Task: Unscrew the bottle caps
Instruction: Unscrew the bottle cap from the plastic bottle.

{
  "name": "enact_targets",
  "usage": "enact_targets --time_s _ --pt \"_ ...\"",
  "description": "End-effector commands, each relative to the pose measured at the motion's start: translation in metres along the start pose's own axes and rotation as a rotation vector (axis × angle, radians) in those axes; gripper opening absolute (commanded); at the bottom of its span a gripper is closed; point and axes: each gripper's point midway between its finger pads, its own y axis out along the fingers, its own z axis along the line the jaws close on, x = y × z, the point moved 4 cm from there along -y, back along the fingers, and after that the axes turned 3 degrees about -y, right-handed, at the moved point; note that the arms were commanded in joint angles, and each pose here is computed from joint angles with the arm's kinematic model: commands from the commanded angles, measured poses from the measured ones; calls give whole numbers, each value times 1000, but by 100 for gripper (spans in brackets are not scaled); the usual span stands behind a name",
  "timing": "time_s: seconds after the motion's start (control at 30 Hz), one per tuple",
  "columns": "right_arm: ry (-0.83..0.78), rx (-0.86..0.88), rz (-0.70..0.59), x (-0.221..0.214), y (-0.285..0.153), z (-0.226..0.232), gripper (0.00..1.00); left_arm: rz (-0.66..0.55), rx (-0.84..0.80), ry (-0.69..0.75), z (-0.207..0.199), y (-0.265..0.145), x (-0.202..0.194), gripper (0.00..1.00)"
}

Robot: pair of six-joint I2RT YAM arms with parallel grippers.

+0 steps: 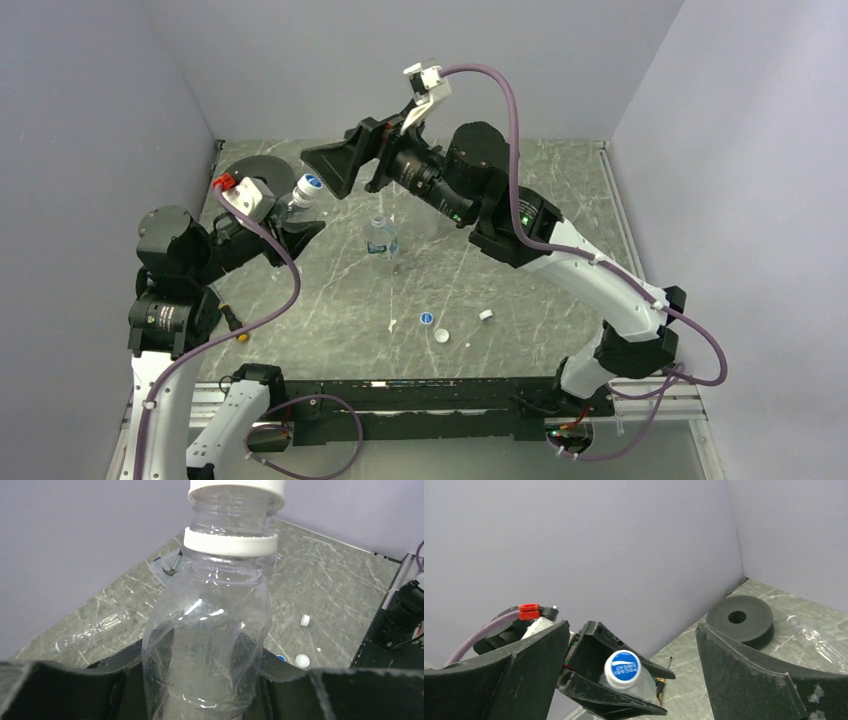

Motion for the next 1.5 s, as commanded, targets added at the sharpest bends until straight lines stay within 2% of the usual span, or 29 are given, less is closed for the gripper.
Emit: enact_targets --time_s 0.0,0.2,0.4,0.57,0.77,0.83,0.97,1.17,1.3,1.47 --pt "18 2 48 -12 15 7 100 -4 41 42 6 -1 0 0" --pt "57 -6 116 -29 31 11 99 -4 47 48 8 -1 -1 0" --pt "93 -45 161 -45 37 5 88 -16 61 63 8 -2 -1 0" --pt "135 -14 119 -41 32 9 63 -9 68 62 9 -3 -3 0" --pt "143 -16 115 -37 30 9 28 10 86 65 12 -2 -9 0" --pt "140 -19 112 -35 29 9 20 16 86 60 13 -2 -11 0" --pt "91 5 78 -22 25 12 18 22 51 47 9 0 -14 0" --pt "-86 161 -32 15 6 26 18 23 -169 0 -22 -1 -15 0" --pt "-153 257 -106 36 -16 28 18 28 -270 -81 -37 -3 -17 0" --pt "-234 349 -115 40 -39 27 19 64 -389 -179 -50 -3 -26 0"
